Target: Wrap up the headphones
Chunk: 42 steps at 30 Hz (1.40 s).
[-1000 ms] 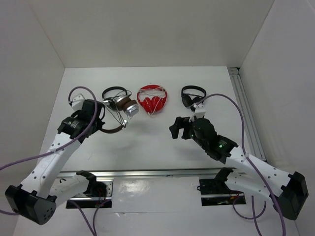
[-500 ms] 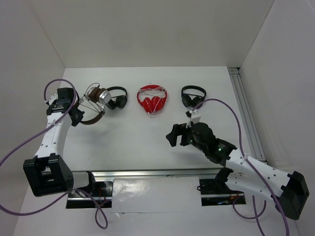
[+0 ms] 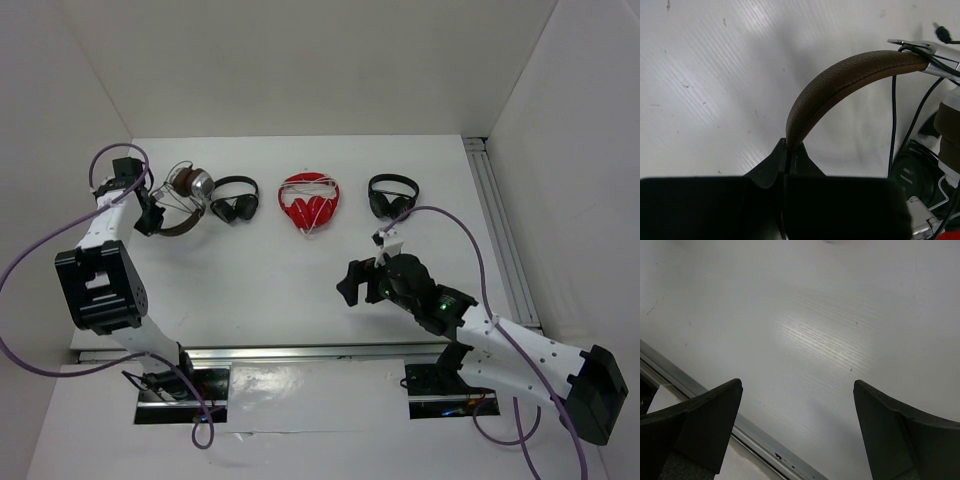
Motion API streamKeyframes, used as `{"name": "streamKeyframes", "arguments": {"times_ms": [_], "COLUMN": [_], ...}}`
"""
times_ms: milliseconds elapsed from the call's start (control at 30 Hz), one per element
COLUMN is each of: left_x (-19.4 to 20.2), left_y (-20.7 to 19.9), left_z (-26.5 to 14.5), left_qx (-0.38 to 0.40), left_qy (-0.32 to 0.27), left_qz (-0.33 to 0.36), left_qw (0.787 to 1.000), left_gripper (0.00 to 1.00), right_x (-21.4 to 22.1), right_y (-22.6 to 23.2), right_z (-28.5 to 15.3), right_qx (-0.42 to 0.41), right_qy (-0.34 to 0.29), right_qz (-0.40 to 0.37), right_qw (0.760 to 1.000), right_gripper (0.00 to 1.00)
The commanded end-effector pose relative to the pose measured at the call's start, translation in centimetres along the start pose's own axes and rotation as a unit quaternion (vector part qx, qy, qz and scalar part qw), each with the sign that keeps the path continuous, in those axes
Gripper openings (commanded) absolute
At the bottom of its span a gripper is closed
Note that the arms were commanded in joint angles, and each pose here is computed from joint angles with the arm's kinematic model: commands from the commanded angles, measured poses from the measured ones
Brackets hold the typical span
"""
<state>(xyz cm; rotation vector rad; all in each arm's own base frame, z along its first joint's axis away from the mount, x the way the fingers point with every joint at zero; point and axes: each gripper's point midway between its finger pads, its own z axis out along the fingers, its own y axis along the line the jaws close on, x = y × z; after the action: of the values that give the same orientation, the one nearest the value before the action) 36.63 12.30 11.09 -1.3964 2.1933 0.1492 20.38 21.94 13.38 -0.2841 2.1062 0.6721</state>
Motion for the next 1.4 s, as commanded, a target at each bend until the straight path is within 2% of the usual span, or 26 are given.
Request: {"name": "streamKeyframes", "arguments": {"times_ms": [0,300,533,767,933,1067,1133,1300,1367], "left_x": [-2.1,-2.6,-4.1,-3.2,-3.3,-3.5,-4.1,-4.9,-5.4], "left_y": [-1.2,-0.1,-0.4,0.9,1.0,0.9,0.4,-0.4,-0.5], "left_z": [0.8,5.2,6.9,8.7,8.8,7.8,6.8,4.1,2.7], "left_qx": [0.012,-0.009,-0.018,-0.047,-0.043,-0.035,-0.021,0.011,0.021], "left_qy": [-0.025,-0.003,-0.02,0.004,0.009,0.007,-0.001,-0.012,-0.023], "left_qz": [-0.005,-0.015,-0.008,-0.026,-0.036,-0.037,-0.041,-0.051,-0.054], "left_qw": [1.0,1.0,1.0,0.999,0.998,0.999,0.999,0.999,0.998], "left_gripper": [0.0,0.01,0.18,0.29,0.43,0.49,0.49,0.51,0.91], "right_x": [-0.7,1.8,3.2,4.2,5.5,4.8,5.4,3.7,2.7], "right_y": [1.0,0.7,0.7,1.0,2.1,3.5,3.7,5.6,5.9], "right_z": [0.4,2.5,3.2,3.8,4.0,3.7,3.4,1.9,1.0], "right_qx": [-0.021,-0.023,-0.009,-0.015,-0.02,-0.023,-0.017,-0.024,-0.024], "right_qy": [-0.018,0.013,0.033,0.04,0.057,0.044,0.053,0.03,0.02], "right_qz": [-0.008,-0.012,-0.026,-0.026,-0.039,-0.053,-0.066,-0.073,-0.069], "right_qw": [1.0,1.0,0.999,0.999,0.997,0.997,0.996,0.997,0.997], "right_gripper": [0.99,0.99,0.99,0.99,0.99,0.99,0.99,0.99,0.99]}}
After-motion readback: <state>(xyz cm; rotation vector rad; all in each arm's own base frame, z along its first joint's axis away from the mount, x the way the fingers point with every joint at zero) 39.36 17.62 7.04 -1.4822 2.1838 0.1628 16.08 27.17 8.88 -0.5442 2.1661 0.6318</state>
